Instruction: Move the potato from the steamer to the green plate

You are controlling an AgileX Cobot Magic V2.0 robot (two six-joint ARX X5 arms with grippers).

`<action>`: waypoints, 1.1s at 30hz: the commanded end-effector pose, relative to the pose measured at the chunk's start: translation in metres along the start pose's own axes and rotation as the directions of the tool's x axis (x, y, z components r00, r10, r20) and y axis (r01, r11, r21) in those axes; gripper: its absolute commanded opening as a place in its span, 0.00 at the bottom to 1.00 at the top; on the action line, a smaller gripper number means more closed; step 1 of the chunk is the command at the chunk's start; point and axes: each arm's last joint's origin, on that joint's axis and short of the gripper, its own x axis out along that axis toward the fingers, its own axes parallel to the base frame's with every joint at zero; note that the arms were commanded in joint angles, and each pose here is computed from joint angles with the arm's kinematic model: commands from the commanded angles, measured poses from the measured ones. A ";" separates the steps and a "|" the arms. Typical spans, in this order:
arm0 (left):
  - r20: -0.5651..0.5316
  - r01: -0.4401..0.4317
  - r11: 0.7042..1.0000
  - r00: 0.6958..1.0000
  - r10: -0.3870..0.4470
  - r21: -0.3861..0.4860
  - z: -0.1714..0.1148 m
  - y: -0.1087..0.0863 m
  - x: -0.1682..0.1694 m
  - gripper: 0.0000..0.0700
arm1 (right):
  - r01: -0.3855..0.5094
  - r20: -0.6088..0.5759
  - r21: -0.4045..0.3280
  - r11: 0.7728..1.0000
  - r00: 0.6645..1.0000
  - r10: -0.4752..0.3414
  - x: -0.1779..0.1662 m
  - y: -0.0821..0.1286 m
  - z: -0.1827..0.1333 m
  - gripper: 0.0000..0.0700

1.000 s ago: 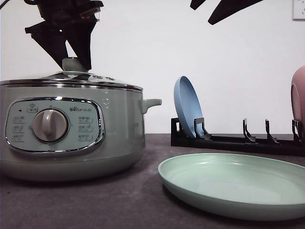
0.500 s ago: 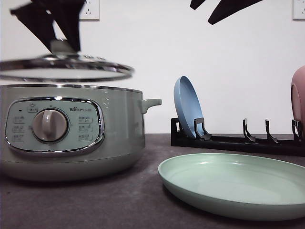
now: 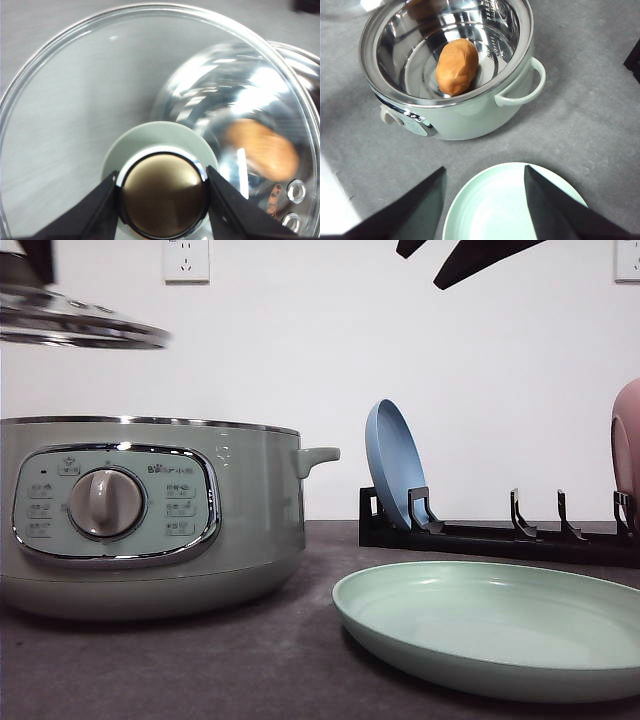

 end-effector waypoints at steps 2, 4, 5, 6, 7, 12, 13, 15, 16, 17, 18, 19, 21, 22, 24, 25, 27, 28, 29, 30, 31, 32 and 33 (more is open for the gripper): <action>0.071 -0.042 0.998 0.996 0.046 -0.045 0.004 0.012 -0.017 0.00 | -0.009 0.016 -0.001 1.000 1.000 0.009 0.000 0.002 0.005 0.44; 0.061 -0.065 0.995 0.996 0.070 -0.072 0.001 0.020 -0.019 0.00 | -0.009 0.016 0.001 1.000 1.000 0.009 0.000 0.002 0.005 0.45; 0.054 -0.074 0.994 0.995 0.079 -0.084 0.000 0.023 -0.019 0.00 | -0.009 0.016 0.001 1.000 1.000 0.009 0.000 0.002 0.005 0.47; 0.047 -0.083 0.992 0.995 0.088 -0.094 -0.001 0.027 -0.019 0.00 | -0.009 0.018 0.002 1.000 1.000 0.009 0.000 0.002 0.005 0.48; 0.040 -0.090 0.990 0.995 0.095 -0.104 -0.002 0.030 -0.019 0.00 | -0.010 0.020 0.003 1.000 1.000 0.010 0.000 0.002 0.005 0.49; 0.032 -0.111 0.985 0.993 0.116 -0.130 -0.004 0.038 -0.020 0.00 | -0.021 0.042 0.004 1.000 0.999 0.021 0.000 0.003 0.007 0.49; 0.032 -0.113 0.985 0.992 0.118 -0.133 -0.004 0.038 -0.020 0.00 | -0.028 0.052 0.007 1.000 0.998 0.028 0.001 0.003 0.009 0.49; 0.032 -0.114 0.984 0.992 0.120 -0.134 -0.004 0.039 -0.020 0.00 | -0.051 0.068 0.019 0.999 0.996 0.049 0.003 0.003 0.012 0.49; 0.032 -0.114 0.984 0.992 0.120 -0.135 -0.004 0.039 -0.020 0.00 | -0.059 0.073 0.020 0.998 0.996 0.057 0.004 0.003 0.015 0.49; 0.033 -0.114 0.984 0.992 0.120 -0.134 -0.004 0.039 -0.020 0.00 | -0.066 0.072 0.020 0.998 0.995 0.064 0.006 0.003 0.019 0.49; 0.033 -0.114 0.984 0.992 0.120 -0.134 -0.004 0.039 -0.020 0.00 | -0.071 0.070 0.018 0.997 0.995 0.069 0.009 0.004 0.023 0.50; 0.033 -0.114 0.984 0.992 0.120 -0.135 -0.004 0.039 -0.020 0.00 | -0.074 0.067 0.016 0.997 0.995 0.073 0.013 0.004 0.028 0.50; 0.033 -0.114 0.984 0.992 0.120 -0.135 -0.004 0.039 -0.020 0.00 | -0.084 0.059 0.009 0.996 0.995 0.083 0.021 0.006 0.041 0.51; 0.033 -0.114 0.984 0.992 0.120 -0.135 -0.004 0.039 -0.020 0.00 | -0.090 0.053 0.005 0.996 0.995 0.090 0.026 0.007 0.048 0.54; 0.033 -0.114 0.984 0.992 0.120 -0.135 -0.004 0.039 -0.020 0.00 | -0.102 0.040 -0.008 0.995 0.994 0.102 0.039 0.009 0.064 0.60; 0.034 -0.115 0.984 0.992 0.120 -0.135 -0.004 0.039 -0.020 0.00 | -0.107 0.034 -0.015 0.994 0.994 0.108 0.045 0.011 0.071 0.61; 0.034 -0.116 0.984 0.992 0.121 -0.136 -0.004 0.040 -0.020 0.00 | -0.120 0.022 -0.032 0.992 0.992 0.121 0.061 0.014 0.086 0.61; 0.033 -0.117 0.984 0.992 0.122 -0.138 -0.004 0.040 -0.020 0.00 | -0.126 0.018 -0.037 0.991 0.992 0.127 0.069 0.016 0.093 0.61; 0.033 -0.118 0.983 0.992 0.123 -0.139 -0.004 0.040 -0.020 0.00 | -0.131 0.015 -0.041 0.990 0.991 0.132 0.077 0.017 0.099 0.61; 0.032 -0.118 0.983 0.992 0.124 -0.140 -0.004 0.041 -0.020 0.00 | -0.136 0.012 -0.045 0.990 0.990 0.137 0.086 0.019 0.105 0.61; 0.032 -0.119 0.983 0.992 0.124 -0.140 -0.004 0.041 -0.020 0.00 | -0.141 0.009 -0.049 0.989 0.990 0.142 0.094 0.020 0.110 0.61; 0.032 -0.119 0.983 0.992 0.124 -0.140 -0.004 0.041 -0.020 0.00 | -0.146 0.006 -0.053 0.988 0.989 0.146 0.103 0.022 0.115 0.61; 0.032 -0.119 0.983 0.992 0.125 -0.141 -0.004 0.041 -0.020 0.00 | -0.150 0.003 -0.057 0.987 0.989 0.151 0.111 0.023 0.119 0.61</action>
